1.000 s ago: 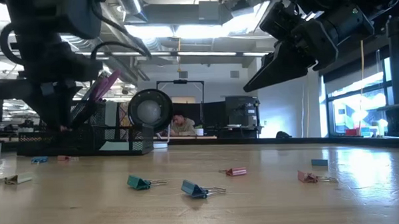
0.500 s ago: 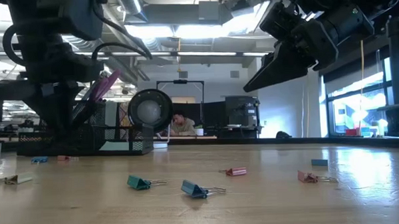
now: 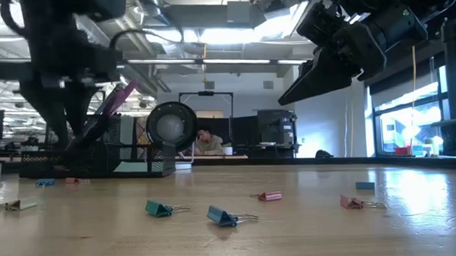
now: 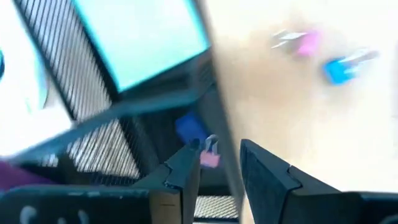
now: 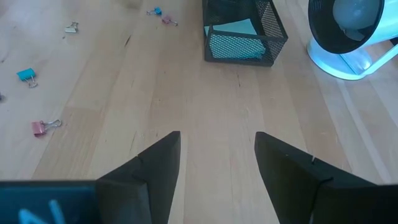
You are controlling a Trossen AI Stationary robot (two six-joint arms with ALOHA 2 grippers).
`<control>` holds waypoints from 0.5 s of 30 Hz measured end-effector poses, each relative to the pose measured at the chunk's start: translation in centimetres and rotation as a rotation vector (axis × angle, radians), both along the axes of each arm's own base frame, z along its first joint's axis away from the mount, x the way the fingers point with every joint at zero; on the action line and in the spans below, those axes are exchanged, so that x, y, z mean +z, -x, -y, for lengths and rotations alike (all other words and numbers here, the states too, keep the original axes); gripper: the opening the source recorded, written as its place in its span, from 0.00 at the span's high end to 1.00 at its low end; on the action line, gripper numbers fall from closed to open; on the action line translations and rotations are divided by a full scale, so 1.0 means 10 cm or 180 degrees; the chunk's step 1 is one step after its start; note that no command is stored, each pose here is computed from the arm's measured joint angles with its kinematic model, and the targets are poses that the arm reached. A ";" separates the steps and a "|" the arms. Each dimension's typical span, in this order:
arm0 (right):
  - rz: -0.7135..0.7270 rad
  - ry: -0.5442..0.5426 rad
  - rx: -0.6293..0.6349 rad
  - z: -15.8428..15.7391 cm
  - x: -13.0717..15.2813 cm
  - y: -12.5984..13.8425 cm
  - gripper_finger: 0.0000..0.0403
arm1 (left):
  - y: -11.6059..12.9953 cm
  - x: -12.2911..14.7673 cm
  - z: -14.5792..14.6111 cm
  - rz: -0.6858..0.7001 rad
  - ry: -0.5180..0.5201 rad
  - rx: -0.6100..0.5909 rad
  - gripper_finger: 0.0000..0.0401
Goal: Pick and place office supplies into organizer
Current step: Put the blue binder clip into the black desk organizer
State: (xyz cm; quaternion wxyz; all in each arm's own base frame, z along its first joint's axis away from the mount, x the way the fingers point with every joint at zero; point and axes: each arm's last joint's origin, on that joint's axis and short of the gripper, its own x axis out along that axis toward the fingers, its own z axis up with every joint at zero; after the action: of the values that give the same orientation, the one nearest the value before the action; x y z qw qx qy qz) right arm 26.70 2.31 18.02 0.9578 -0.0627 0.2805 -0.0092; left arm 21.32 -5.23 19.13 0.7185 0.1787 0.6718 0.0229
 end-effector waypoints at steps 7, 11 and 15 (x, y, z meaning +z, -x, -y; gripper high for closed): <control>0.0001 -0.0009 -0.0005 0.00 0.00 0.00 0.48 | -0.03 0.06 0.12 -0.0022 0.0165 -0.0542 0.72; 0.0001 -0.0009 -0.0005 0.00 0.00 0.00 0.48 | -0.02 0.06 0.19 -0.0072 0.0144 -0.1000 0.71; 0.0001 -0.0009 -0.0006 0.00 0.00 0.00 0.48 | -0.08 0.07 0.29 0.0103 0.0212 -0.1515 0.71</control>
State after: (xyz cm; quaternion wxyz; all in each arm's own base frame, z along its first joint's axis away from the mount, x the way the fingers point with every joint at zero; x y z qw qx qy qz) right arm 26.70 2.31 18.02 0.9579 -0.0611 0.2805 -0.0096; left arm 22.14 -8.17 19.79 0.7198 0.3078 0.5995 -0.1664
